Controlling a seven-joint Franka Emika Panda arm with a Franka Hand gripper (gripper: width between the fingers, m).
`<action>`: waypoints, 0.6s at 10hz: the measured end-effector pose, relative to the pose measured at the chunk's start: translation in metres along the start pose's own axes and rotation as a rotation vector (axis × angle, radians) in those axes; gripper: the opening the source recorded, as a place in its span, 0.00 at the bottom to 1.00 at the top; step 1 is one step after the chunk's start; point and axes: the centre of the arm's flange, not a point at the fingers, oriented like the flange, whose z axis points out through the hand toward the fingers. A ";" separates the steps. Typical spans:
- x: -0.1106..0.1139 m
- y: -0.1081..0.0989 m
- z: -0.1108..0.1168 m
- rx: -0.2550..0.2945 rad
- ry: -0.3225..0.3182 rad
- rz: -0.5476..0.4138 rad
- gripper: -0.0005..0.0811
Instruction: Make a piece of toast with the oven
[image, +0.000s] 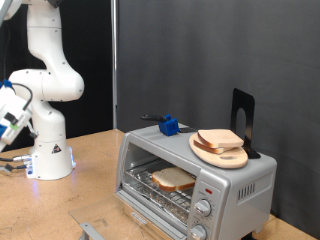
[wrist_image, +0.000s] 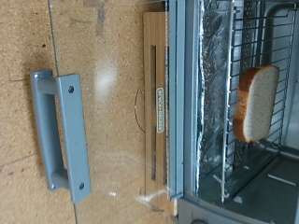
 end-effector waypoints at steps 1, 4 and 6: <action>0.008 0.005 0.012 0.009 -0.020 0.003 1.00; 0.031 0.015 0.027 0.080 -0.018 0.027 1.00; 0.026 0.014 0.030 0.087 -0.061 0.015 1.00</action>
